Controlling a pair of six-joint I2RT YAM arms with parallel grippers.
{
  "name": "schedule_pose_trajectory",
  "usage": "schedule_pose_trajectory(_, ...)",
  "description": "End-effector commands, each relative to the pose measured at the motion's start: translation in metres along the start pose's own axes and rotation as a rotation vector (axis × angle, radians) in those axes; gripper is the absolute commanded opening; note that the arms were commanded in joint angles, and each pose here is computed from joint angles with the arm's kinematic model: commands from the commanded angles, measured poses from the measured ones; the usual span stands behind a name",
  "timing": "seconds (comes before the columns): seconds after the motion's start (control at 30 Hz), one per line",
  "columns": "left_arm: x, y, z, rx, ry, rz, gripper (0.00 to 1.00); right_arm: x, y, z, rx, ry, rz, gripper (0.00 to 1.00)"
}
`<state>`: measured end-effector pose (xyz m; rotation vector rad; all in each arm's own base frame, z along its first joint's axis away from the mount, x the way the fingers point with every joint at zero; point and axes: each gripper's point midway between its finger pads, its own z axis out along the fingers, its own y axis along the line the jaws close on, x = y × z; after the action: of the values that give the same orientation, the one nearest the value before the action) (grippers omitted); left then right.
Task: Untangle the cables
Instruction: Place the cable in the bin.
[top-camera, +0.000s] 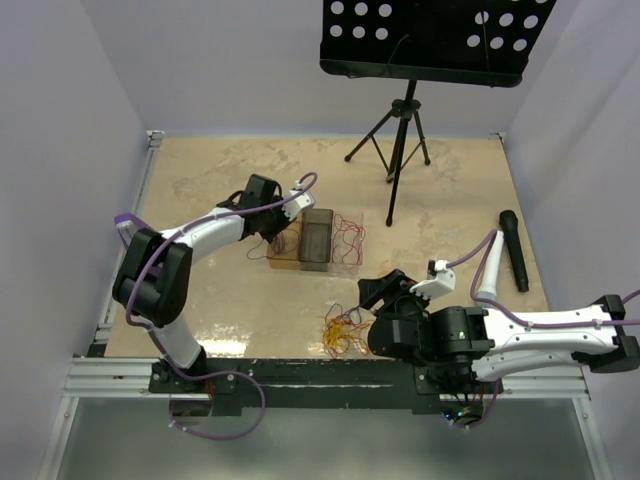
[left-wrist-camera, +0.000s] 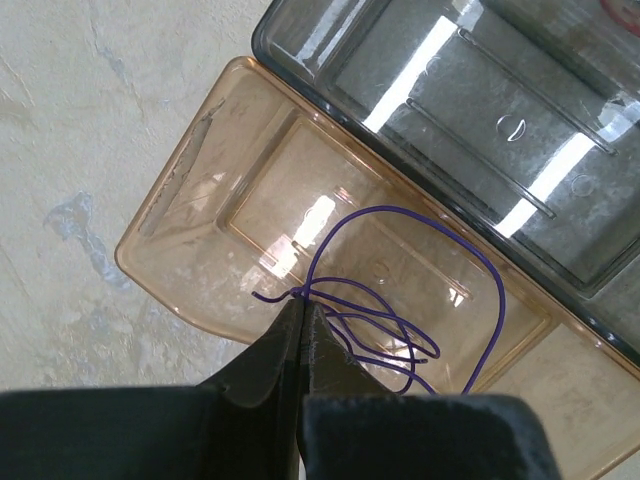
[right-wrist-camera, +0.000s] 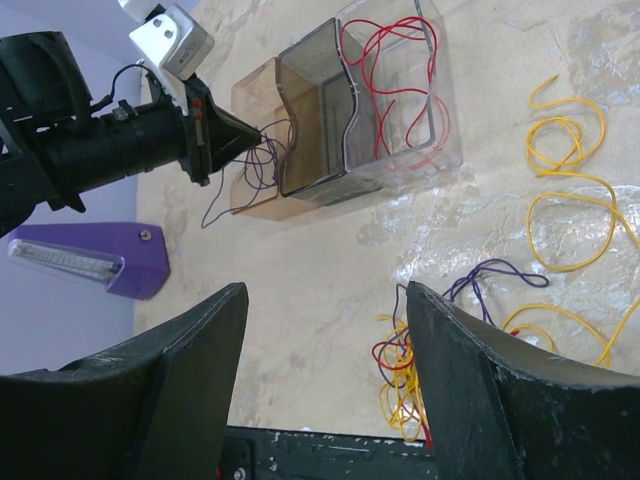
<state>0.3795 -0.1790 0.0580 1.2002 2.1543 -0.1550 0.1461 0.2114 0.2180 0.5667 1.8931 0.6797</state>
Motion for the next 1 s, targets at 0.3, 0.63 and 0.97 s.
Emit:
schedule_pose_trajectory(0.3, -0.011, 0.003, 0.016, -0.025, 0.006, 0.018, 0.01, -0.009, -0.001, 0.001, -0.011, -0.035, 0.052, 0.69)
schedule_pose_trajectory(0.63, -0.023, -0.005, 0.000, 0.016, -0.041, 0.007, 0.15, -0.009, 0.002, 0.001, -0.013, -0.043, 0.043, 0.69)
schedule_pose_trajectory(0.97, -0.066, -0.023, -0.042, 0.169, -0.166, -0.038, 0.44, -0.010, 0.004, 0.000, -0.017, -0.038, 0.044, 0.69)
